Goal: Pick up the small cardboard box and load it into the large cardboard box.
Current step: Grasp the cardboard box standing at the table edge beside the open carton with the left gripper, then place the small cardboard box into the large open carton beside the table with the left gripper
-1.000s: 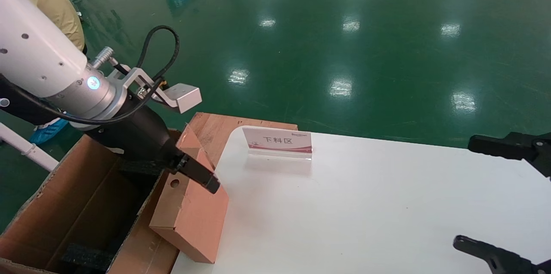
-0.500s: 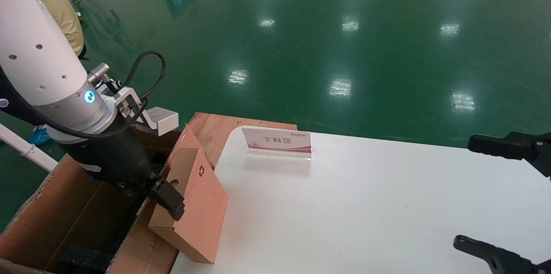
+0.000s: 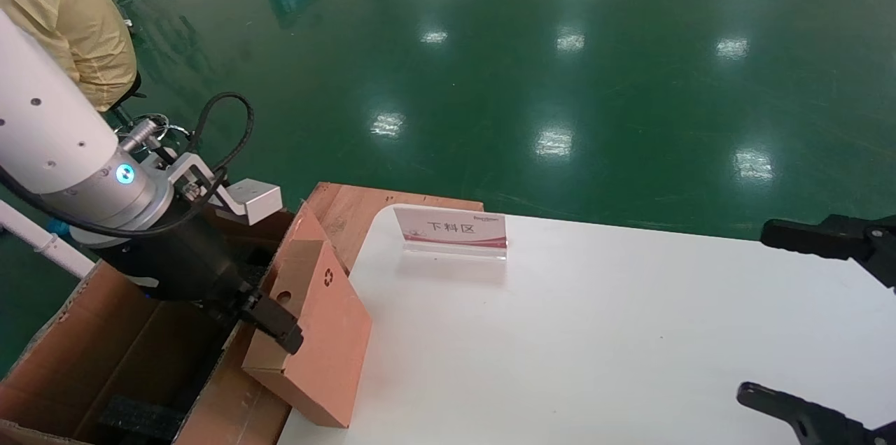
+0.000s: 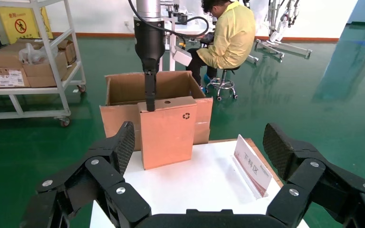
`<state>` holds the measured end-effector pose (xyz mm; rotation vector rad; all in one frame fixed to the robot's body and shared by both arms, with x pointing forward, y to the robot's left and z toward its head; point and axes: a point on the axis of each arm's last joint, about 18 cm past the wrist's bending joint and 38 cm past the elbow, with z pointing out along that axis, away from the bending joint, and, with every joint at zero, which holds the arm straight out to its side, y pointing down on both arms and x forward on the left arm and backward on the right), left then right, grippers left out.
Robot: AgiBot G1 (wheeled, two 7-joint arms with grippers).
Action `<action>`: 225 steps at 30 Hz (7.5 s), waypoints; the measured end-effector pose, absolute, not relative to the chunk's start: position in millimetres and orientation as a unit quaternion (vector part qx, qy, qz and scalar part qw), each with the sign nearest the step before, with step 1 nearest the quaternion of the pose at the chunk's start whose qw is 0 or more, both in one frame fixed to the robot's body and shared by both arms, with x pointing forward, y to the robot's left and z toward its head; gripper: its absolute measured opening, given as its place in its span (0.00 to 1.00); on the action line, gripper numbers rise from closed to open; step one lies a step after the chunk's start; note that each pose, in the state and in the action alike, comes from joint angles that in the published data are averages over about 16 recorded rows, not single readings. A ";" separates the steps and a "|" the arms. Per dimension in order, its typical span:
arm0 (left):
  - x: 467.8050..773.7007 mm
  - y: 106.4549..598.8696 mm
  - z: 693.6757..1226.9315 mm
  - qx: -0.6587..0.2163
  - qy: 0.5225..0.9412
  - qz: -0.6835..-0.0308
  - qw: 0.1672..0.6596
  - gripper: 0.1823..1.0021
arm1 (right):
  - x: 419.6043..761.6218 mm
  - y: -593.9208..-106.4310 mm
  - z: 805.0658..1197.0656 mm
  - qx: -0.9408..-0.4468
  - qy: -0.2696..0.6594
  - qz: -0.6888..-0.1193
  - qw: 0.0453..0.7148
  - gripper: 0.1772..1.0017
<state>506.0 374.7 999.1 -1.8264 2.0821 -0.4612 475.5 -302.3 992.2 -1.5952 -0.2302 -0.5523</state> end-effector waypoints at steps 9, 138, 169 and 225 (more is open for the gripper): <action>511.9 387.6 991.8 -0.622 0.738 -0.192 0.178 1.00 | 475.5 -302.3 992.2 -0.705 -0.102 -0.244 0.659 1.00; 406.1 489.3 1081.8 -0.682 0.657 -0.072 0.314 0.08 | 475.7 -302.4 992.2 -0.704 -0.101 -0.244 0.659 0.15; 415.7 559.6 994.6 -0.670 0.670 -0.096 0.305 0.08 | 475.7 -302.4 992.2 -0.704 -0.101 -0.244 0.659 0.89; 456.6 617.9 957.1 -0.649 0.672 -0.074 0.349 0.07 | 475.7 -302.4 992.2 -0.704 -0.101 -0.244 0.659 1.00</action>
